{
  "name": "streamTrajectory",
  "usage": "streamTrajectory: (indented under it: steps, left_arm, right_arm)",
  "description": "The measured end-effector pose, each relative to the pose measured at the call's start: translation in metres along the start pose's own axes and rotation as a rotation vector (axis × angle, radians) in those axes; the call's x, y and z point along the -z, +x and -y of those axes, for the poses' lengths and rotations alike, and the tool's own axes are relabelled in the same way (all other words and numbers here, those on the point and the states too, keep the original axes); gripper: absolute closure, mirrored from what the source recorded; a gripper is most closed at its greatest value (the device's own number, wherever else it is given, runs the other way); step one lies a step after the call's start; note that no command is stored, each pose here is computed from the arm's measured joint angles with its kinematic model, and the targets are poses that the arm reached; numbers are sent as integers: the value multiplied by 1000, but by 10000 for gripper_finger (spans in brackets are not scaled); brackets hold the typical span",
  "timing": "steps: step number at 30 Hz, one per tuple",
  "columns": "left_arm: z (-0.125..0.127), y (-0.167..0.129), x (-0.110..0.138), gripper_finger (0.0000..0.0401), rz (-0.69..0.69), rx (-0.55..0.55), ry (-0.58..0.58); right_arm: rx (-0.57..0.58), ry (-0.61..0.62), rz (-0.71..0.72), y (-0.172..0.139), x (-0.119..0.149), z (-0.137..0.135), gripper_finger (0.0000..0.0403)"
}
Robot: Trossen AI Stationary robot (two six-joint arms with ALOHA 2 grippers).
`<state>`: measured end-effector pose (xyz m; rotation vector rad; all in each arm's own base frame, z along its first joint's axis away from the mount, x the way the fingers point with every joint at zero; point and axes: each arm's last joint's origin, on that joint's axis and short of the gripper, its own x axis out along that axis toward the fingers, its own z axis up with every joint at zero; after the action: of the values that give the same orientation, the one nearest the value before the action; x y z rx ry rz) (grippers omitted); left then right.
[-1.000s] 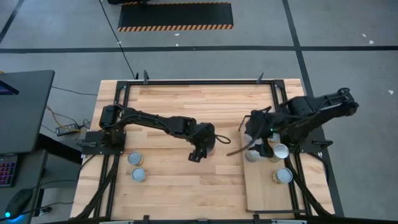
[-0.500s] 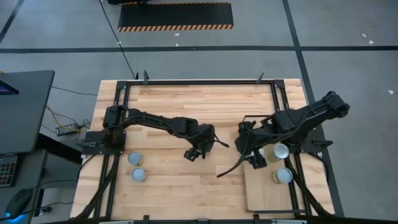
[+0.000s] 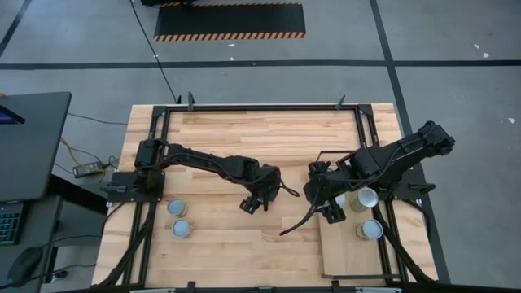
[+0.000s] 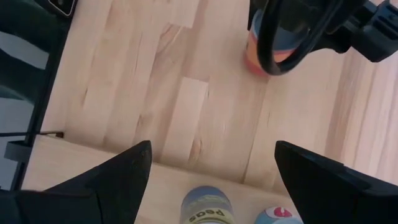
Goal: Pick and place cans onto a shelf
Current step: Put the canned mixed fruits on the shelf
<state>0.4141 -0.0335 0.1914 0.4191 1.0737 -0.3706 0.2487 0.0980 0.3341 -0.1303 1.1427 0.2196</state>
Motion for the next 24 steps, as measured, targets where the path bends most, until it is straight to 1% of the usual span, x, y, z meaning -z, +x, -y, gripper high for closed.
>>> streamTrajectory:
  steps: [6, 11, 13, 15, 20, 22, 24]
  left_arm:
    - [0, 0, 0, 90, -2, 3, 8]
    - [3, 0, 0, 119, -14, 12, 5]
    - [3, 0, 0, 119, -11, 9, -5]
    - [4, 0, 0, 104, -19, -1, -19]
    - [3, 0, 0, 38, -38, -40, -44]
    - [3, -1, 1, 22, -54, -50, -40]
    - [4, -7, 1, 14, -73, -42, -45]
  right_arm:
    - [0, 7, 1, 0, 0, 0, 55]
    - [0, 8, 2, 0, 0, 0, 55]
    - [0, 8, 2, 0, 0, 0, 55]
    - [0, 8, 3, 0, 0, 0, 55]
    - [-2, 7, 30, 1, -4, 0, 55]
    - [-2, 5, 37, 4, -6, 0, 55]
    - [2, 0, 31, 9, -9, 0, 55]
